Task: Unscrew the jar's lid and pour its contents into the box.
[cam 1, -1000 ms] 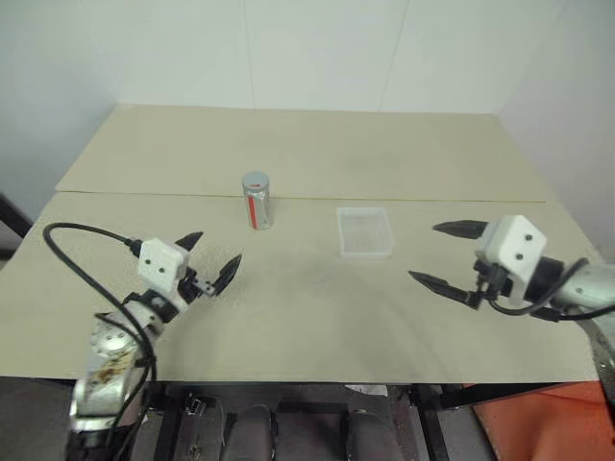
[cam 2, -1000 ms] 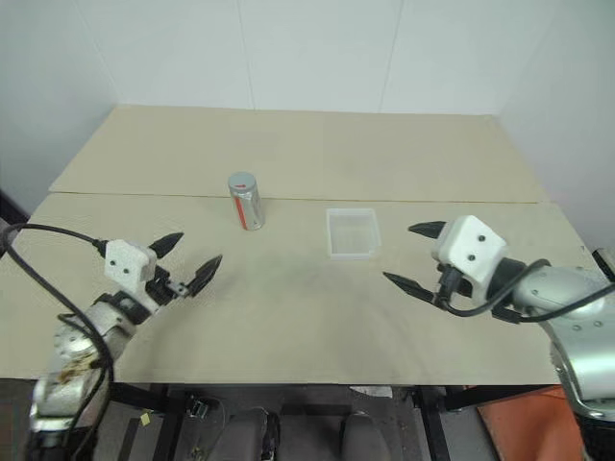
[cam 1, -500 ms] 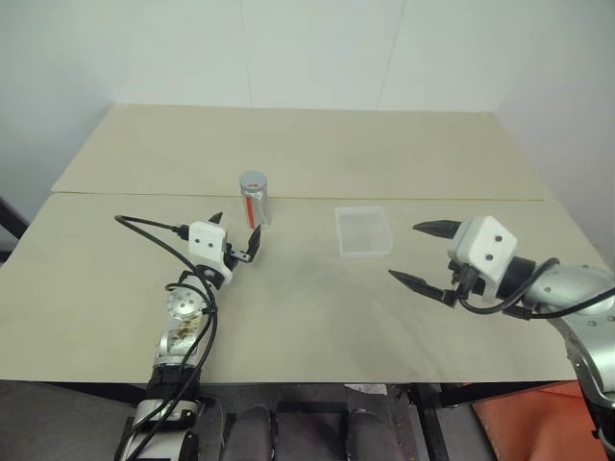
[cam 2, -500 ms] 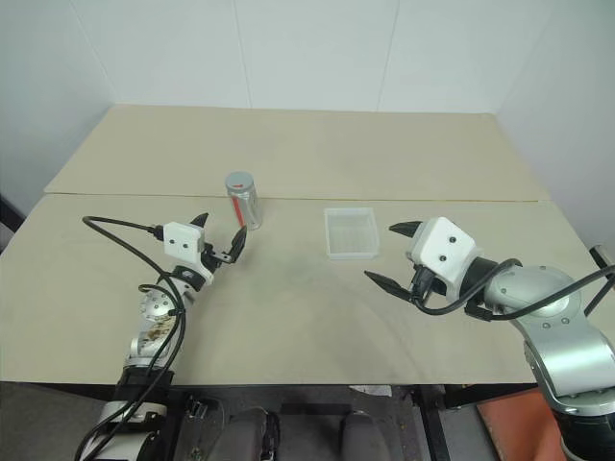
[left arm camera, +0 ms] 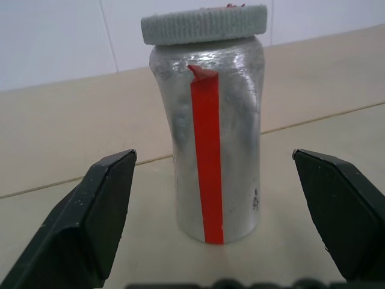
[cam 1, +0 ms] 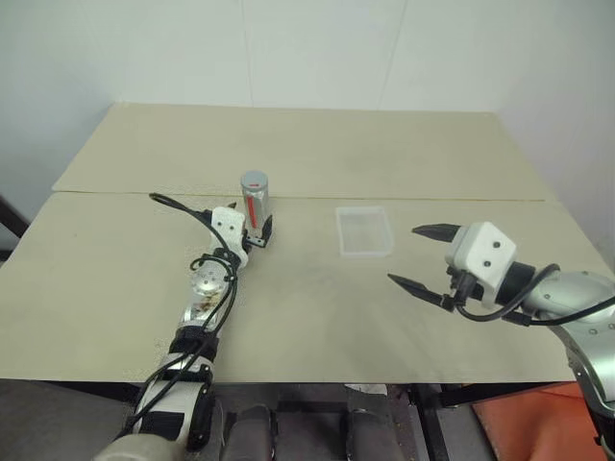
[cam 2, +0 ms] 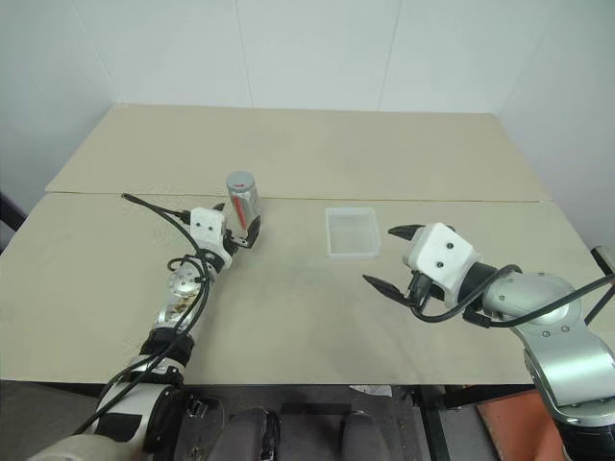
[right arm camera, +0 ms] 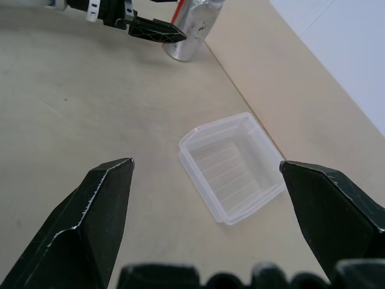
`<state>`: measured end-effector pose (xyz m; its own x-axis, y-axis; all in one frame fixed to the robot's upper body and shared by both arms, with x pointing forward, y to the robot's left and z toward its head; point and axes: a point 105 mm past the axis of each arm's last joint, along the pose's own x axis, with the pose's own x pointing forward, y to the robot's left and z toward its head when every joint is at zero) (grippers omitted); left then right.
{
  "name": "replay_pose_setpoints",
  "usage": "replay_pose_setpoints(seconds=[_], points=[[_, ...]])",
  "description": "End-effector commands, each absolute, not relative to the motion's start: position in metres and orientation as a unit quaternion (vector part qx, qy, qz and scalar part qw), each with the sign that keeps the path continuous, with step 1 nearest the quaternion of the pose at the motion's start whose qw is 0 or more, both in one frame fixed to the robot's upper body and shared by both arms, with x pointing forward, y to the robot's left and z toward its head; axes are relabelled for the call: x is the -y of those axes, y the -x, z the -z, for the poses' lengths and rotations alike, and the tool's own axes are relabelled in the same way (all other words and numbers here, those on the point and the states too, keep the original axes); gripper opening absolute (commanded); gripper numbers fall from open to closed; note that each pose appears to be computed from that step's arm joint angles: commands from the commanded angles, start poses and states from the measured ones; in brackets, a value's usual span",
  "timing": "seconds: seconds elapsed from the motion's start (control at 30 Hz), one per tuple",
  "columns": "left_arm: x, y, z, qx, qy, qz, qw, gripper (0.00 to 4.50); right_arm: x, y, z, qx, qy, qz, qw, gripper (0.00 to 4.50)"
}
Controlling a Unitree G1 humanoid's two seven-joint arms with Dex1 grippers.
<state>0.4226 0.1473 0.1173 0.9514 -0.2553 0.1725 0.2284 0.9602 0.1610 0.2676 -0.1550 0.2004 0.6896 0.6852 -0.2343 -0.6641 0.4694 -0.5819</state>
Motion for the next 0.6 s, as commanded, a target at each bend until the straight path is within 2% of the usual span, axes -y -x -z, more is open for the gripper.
replay_pose_setpoints(seconds=[0.03,0.37,0.6], points=[[-0.14,-0.429,-0.132,0.122,-0.063,0.126,0.983,4.5,0.155,-0.264,-0.215,0.043,0.347,-0.38,0.857,4.48],[-0.14,-0.442,-0.125,0.098,-0.029,0.103,0.989,4.5,0.162,-0.262,-0.219,0.041,0.356,-0.36,0.861,4.48],[-0.139,-0.442,-0.13,0.118,-0.013,0.113,0.986,4.5,0.166,-0.26,-0.219,0.035,0.362,-0.354,0.861,4.48]])
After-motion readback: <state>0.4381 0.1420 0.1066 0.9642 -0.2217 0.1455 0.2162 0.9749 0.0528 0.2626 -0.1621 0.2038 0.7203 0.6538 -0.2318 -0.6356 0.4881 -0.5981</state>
